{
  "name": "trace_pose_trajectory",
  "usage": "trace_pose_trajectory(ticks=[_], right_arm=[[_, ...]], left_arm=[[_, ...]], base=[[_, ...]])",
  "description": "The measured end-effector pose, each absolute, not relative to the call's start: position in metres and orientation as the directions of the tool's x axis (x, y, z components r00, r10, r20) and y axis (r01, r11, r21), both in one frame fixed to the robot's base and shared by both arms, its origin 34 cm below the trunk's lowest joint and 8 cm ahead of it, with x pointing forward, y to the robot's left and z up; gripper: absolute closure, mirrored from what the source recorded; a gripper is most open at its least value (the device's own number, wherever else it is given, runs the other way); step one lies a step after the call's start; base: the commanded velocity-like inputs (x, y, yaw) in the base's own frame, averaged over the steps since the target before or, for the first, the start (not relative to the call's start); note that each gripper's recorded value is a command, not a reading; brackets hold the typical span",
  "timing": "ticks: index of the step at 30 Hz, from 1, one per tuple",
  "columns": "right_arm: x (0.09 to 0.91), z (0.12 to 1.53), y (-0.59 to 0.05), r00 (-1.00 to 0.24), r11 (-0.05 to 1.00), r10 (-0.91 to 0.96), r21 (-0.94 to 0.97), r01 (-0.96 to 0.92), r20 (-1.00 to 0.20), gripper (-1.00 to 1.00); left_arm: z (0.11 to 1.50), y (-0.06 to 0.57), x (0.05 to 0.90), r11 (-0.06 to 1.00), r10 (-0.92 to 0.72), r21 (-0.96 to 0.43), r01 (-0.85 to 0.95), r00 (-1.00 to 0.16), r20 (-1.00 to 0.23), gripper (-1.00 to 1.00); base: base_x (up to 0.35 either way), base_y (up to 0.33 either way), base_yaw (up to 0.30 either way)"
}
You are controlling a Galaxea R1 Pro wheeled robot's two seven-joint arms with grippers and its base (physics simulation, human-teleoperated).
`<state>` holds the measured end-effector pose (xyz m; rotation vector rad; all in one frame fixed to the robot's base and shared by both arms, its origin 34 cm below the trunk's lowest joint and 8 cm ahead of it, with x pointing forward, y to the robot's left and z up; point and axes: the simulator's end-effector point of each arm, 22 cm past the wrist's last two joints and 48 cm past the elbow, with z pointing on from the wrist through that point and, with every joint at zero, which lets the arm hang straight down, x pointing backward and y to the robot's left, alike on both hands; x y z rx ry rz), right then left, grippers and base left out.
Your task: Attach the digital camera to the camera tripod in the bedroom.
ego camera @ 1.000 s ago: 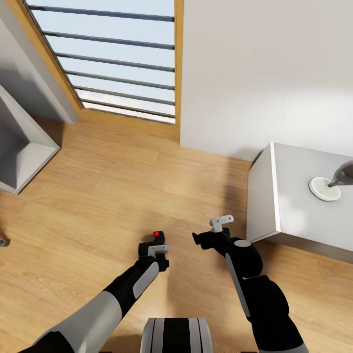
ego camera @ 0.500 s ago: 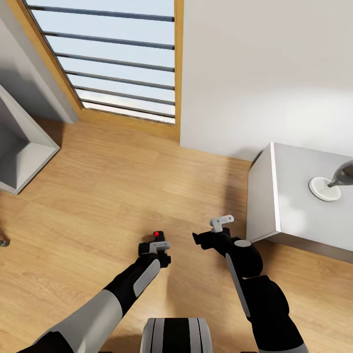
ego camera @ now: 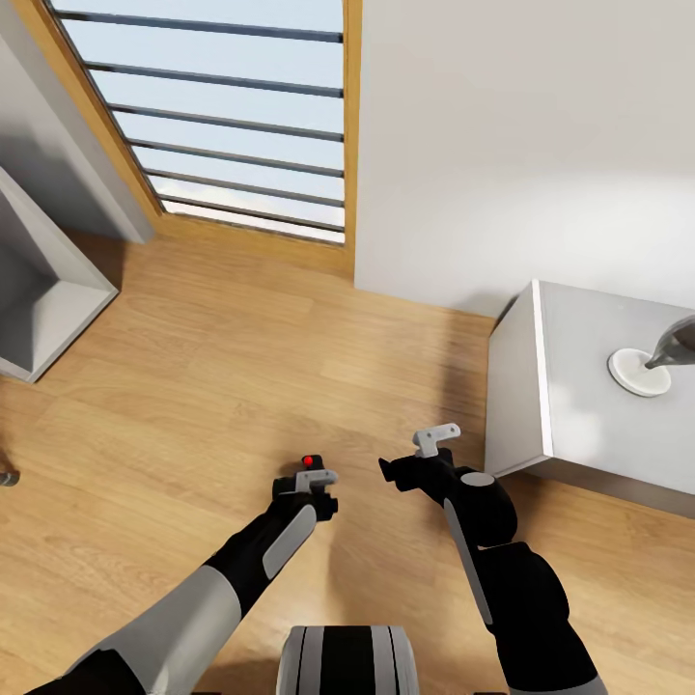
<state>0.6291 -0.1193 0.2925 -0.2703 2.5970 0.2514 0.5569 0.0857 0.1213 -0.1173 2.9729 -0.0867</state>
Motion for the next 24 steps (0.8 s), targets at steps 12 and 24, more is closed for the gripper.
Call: trace_pose_trajectory(ticks=[12, 24], right_arm=[[0.621, 0.272, -0.12, -0.867, 0.963, -0.143, 0.134, -0.233, -0.477, -1.0], [0.614, 0.253, -0.12, -0.882, 0.963, -0.143, 0.142, -0.228, -0.449, -1.0]], left_arm=[[0.105, 0.091, 0.55, 0.996, -0.082, -0.045, -0.076, -0.987, -0.137, -1.0], [0.089, 0.095, 0.538, 0.996, -0.083, -0.03, -0.08, -0.991, -0.108, -1.0]], base=[[0.0, 0.0, 0.0], [0.0, 0.0, 0.0]])
